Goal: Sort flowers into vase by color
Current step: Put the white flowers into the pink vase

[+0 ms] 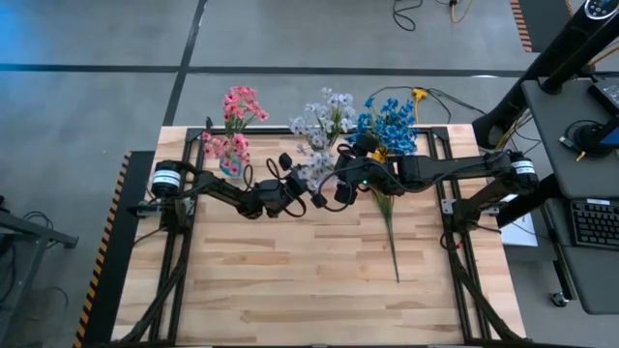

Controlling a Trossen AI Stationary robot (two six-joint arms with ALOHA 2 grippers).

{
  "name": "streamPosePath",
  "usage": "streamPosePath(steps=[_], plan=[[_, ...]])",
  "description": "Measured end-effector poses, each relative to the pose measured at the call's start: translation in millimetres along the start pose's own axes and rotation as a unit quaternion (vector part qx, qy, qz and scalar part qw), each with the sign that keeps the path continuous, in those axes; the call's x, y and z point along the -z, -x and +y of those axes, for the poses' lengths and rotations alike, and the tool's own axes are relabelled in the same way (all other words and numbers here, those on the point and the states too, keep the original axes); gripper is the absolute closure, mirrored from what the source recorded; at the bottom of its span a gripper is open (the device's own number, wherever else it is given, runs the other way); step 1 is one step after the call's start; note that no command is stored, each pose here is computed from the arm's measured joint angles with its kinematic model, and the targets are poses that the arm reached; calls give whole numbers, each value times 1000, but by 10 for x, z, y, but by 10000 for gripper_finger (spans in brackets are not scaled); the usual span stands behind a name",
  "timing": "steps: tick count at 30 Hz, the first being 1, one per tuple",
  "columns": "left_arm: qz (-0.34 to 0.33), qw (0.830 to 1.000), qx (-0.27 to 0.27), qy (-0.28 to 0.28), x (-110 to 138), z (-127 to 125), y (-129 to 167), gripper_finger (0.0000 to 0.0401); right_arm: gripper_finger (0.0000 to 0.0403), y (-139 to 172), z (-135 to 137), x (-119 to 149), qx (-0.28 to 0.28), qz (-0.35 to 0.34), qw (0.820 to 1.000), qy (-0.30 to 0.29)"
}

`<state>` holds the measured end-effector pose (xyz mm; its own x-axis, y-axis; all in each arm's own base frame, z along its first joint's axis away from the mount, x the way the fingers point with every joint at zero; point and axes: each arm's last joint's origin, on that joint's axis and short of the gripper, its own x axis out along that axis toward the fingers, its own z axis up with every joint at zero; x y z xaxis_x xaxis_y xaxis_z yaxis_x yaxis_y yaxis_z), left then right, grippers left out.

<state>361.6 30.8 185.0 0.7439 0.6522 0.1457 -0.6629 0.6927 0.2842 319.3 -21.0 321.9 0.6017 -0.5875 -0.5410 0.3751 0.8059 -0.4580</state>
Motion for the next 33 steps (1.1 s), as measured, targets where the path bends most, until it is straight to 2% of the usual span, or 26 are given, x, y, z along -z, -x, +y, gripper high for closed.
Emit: streamPosePath(steps=[8,13,19,33], plan=[[11,1000,-24,-1,11,23,-8,363,131,27,-18,-31,-7,-7,1000,-2],[14,1000,-25,-11,19,28,-13,364,131,91,-66,-102,-13,-10,1000,-4],[29,998,-56,-18,28,46,-11,365,131,155,-114,-139,-14,-11,1000,-4],[40,998,-51,-25,55,35,-10,365,131,250,-170,-79,-26,17,999,-24]])
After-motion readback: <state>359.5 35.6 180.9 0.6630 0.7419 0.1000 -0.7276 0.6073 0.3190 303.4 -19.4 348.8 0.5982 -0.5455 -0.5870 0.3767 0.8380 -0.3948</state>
